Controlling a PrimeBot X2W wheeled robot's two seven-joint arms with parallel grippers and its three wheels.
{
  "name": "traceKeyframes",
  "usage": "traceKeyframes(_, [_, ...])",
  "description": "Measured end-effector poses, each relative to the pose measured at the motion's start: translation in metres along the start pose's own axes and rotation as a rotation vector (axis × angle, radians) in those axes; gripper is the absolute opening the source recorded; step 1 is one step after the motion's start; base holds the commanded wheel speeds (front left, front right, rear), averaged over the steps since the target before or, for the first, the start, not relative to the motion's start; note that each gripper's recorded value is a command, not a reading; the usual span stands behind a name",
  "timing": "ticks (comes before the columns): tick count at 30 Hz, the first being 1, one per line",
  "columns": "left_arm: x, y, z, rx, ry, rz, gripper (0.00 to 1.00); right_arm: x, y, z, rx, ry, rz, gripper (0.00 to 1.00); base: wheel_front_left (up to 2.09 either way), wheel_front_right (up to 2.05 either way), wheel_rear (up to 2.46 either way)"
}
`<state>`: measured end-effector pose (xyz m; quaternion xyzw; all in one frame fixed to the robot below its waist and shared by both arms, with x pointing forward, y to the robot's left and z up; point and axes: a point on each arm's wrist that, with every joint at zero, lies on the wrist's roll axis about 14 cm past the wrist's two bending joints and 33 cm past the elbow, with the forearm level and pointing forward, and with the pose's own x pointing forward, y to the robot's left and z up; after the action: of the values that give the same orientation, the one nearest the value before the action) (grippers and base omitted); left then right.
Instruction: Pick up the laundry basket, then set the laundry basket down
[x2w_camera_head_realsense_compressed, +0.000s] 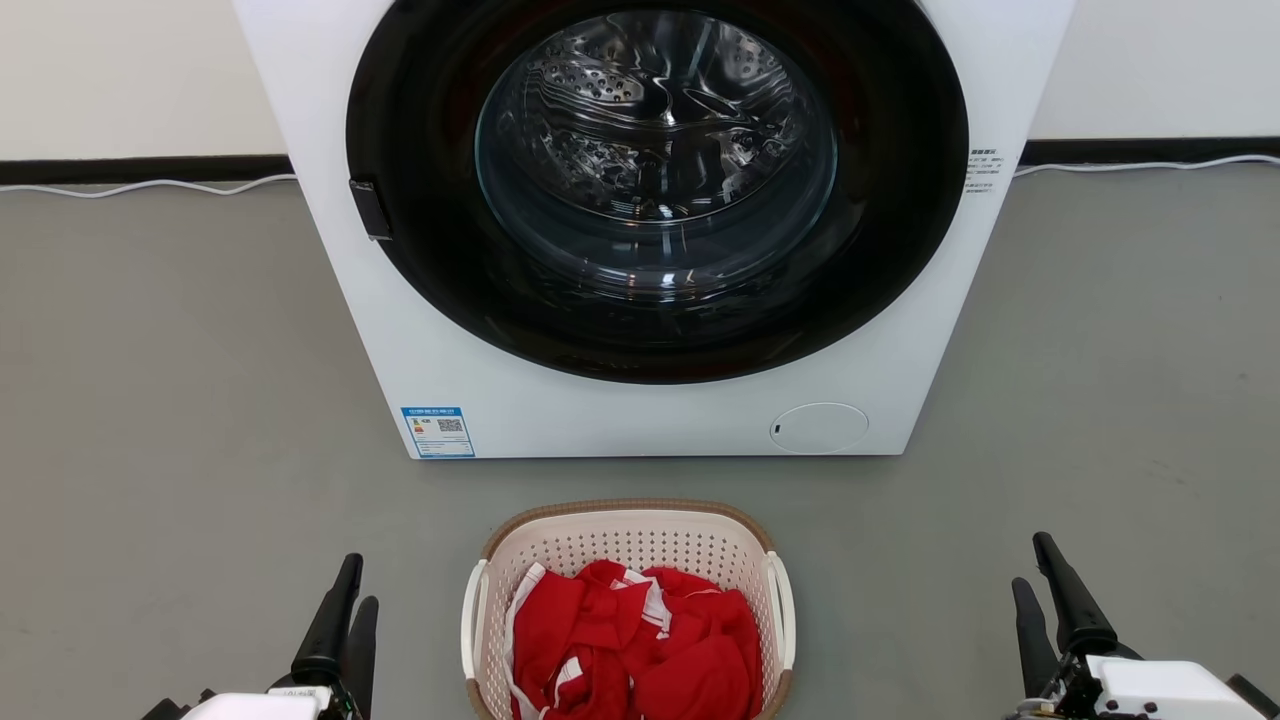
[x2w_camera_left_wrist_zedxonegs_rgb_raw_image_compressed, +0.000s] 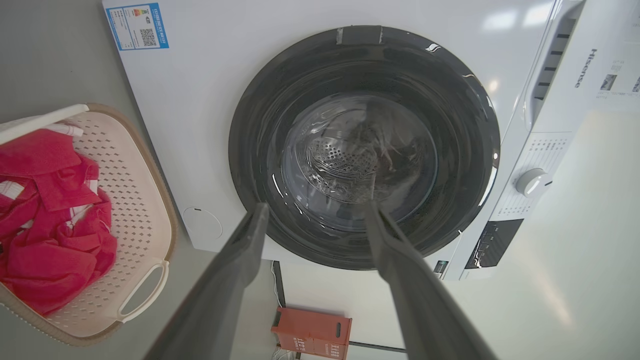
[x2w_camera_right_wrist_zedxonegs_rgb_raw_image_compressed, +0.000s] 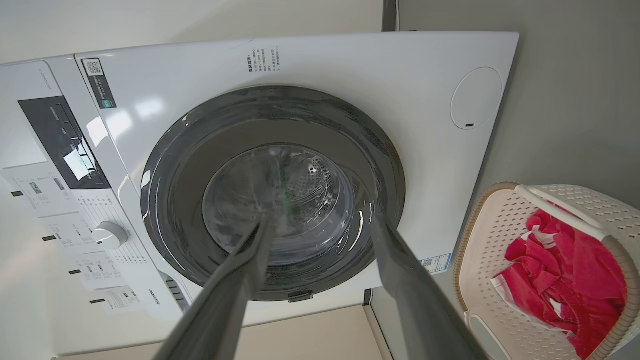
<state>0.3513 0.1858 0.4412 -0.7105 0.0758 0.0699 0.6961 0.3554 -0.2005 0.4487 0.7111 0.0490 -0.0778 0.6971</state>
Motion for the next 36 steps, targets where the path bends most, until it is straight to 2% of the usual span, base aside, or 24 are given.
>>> traceKeyframes(9, [0.0, -0.005, 0.0, 0.011, -0.01, -0.017, 1.0, 0.001, 0.005, -0.003, -0.055, -0.002, 0.013, 1.0, 0.0, 0.0, 0.0])
traceKeyframes(21, [-0.001, -0.007, 0.0, 0.104, -0.023, -0.021, 1.0, 0.001, 0.011, -0.008, -0.222, 0.001, 0.03, 1.0, 0.0, 0.0, 0.0])
traceKeyframes(36, [-0.002, -0.017, 0.006, 0.346, -0.05, -0.047, 1.0, 0.0, 0.019, -0.016, -0.528, 0.012, 0.066, 1.0, 0.0, 0.0, 0.0])
